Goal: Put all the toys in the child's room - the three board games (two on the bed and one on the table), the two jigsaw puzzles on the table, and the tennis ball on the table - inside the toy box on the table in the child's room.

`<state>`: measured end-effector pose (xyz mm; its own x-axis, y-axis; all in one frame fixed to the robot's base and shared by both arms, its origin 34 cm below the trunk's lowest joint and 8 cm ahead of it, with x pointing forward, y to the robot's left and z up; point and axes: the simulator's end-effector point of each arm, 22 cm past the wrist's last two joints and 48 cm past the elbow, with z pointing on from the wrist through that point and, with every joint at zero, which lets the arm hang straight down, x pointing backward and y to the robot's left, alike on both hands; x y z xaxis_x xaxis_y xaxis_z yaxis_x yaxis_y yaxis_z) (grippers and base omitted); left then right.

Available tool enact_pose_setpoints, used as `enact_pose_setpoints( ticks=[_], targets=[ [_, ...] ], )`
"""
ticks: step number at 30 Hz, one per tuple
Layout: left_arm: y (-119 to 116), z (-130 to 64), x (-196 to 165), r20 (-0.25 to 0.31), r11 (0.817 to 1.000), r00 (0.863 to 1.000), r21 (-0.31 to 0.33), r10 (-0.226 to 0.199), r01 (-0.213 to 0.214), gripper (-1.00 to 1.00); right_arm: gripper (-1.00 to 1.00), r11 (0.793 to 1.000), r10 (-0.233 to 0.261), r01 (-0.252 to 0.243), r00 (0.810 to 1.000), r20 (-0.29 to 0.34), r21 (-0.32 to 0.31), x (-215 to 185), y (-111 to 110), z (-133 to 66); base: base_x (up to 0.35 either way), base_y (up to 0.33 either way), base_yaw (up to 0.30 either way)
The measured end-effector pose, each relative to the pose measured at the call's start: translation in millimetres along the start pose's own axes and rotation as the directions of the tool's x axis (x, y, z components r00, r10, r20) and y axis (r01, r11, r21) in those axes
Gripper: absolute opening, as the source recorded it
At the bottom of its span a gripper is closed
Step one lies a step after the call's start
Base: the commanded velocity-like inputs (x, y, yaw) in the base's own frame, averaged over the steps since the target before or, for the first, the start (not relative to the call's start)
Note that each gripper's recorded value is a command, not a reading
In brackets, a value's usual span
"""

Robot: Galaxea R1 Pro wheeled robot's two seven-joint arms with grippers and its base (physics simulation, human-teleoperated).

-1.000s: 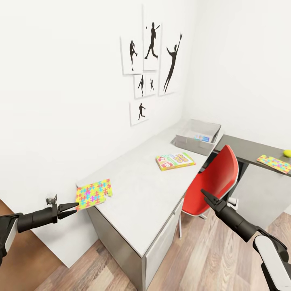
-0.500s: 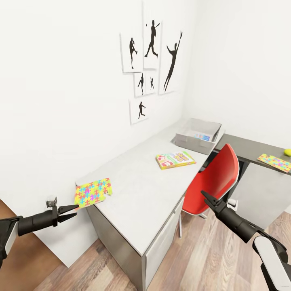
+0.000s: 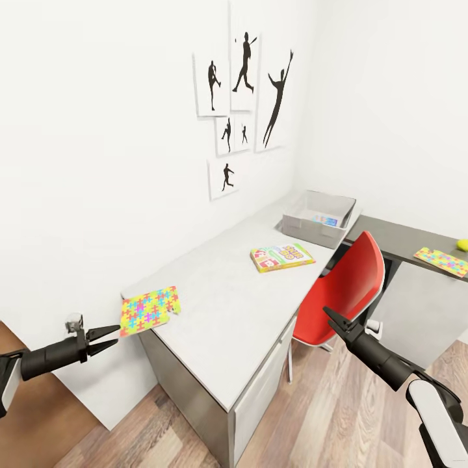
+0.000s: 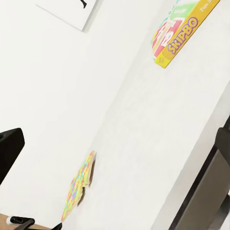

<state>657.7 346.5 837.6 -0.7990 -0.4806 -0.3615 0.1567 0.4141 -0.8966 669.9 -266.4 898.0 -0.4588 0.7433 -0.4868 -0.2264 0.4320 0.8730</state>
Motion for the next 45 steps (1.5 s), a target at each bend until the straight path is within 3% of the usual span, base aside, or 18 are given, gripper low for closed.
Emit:
enact_pose_setpoints(
  ticks=[22,27,35,45],
  targets=[
    [10,1.2,4,0.004,1.000,1.000,-0.002,-0.005,0.005,1.00,1.00,1.000,-0.001,0.001,1.000,0.000,0.000,5,-9,-0.2,0.000,0.000,0.000],
    [13,-6.7,-4,0.046,1.000,0.999,-0.003,-0.018,0.018,1.00,1.00,1.000,-0.001,0.001,1.000,0.000,0.001,5,-9,-0.2,0.000,0.000,0.000],
    [46,-30.2,-22,0.169,0.992,0.983,-0.099,-0.065,0.082,1.00,1.00,1.000,-0.001,0.001,1.000,0.000,0.001,5,-9,-0.3,0.000,0.000,0.000],
    [51,-26.9,-22,0.187,0.989,0.980,-0.111,-0.072,0.094,1.00,1.00,1.000,0.000,0.000,1.000,0.000,0.001,5,-9,-0.2,0.000,0.000,0.000]
  ],
)
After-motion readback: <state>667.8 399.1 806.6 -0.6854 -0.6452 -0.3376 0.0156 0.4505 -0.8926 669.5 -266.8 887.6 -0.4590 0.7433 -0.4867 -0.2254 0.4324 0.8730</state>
